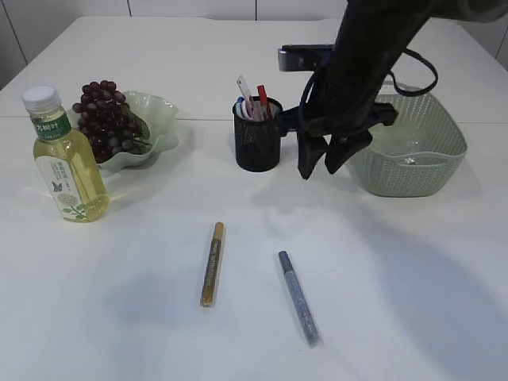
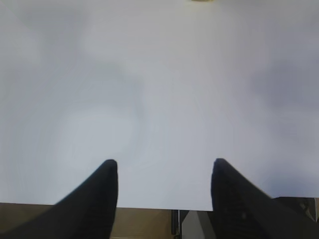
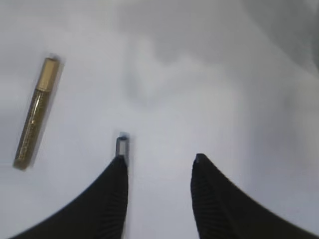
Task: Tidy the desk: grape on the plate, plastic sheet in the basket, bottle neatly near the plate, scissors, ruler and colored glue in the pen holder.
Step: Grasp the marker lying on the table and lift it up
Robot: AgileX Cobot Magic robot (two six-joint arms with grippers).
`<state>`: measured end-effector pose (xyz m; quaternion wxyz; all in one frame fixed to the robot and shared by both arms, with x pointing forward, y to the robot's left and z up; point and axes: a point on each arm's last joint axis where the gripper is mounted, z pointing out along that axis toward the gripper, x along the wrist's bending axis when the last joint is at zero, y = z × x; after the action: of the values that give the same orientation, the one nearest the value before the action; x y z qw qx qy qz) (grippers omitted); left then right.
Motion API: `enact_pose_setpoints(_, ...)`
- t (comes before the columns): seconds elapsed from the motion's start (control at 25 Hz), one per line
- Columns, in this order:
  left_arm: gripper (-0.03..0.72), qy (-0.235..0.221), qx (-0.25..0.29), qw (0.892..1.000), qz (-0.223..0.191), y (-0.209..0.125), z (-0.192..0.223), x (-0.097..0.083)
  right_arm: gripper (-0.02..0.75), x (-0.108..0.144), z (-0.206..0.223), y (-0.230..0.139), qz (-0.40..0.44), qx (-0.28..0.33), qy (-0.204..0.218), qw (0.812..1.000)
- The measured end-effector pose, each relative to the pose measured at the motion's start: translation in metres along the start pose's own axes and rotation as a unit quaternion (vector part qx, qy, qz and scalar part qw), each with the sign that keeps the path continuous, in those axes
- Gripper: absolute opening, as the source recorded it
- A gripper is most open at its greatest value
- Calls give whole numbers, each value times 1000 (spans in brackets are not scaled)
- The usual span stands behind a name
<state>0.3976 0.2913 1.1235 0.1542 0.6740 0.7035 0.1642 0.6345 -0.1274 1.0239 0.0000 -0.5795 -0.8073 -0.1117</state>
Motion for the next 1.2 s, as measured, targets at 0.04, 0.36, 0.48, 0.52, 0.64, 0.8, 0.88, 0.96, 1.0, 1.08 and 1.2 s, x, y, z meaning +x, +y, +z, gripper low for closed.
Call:
enact_pose_setpoints(0.04, 435, 0, 0, 1000, 0, 0, 0, 0, 343, 3, 4, -4, 2, 9, 5, 1000)
enact_pose_setpoints(0.36, 435, 0, 0, 1000, 0, 0, 0, 0, 343, 35, 23, -63, 23, 99, 8, 995)
enact_pose_setpoints(0.48, 435, 0, 1, 1000, 0, 0, 0, 0, 343, 43, 26, -74, 37, 113, 4, 993)
enact_pose_setpoints(0.52, 435, 0, 1, 1000, 0, 0, 0, 0, 343, 46, 26, -75, 40, 114, 4, 993)
enact_pose_setpoints(0.64, 435, 0, 1, 1000, 0, 0, 0, 0, 343, 54, 27, -78, 41, 116, 4, 992)
enact_pose_setpoints(0.8, 435, 0, 1, 1000, 0, 0, 0, 0, 342, 61, 30, -77, 36, 104, 6, 994)
enact_pose_setpoints(0.88, 435, 0, 1, 1000, 0, 0, 0, 0, 342, 62, 36, -75, 30, 98, -1, 995)
enact_pose_setpoints(0.96, 435, 0, 1, 1000, 0, 0, 0, 0, 342, 62, 46, -72, 28, 91, -5, 995)
enact_pose_setpoints(1.0, 435, 0, 1, 1000, 0, 0, 0, 0, 342, 61, 49, -69, 26, 82, -7, 996)
enact_pose_setpoints(1.08, 435, 0, 1, 1000, 0, 0, 0, 0, 342, 60, 55, -66, 25, 69, -11, 997)
enact_pose_setpoints(1.2, 435, 0, 1, 1000, 0, 0, 0, 0, 342, 59, 65, -64, 23, 67, -15, 997)
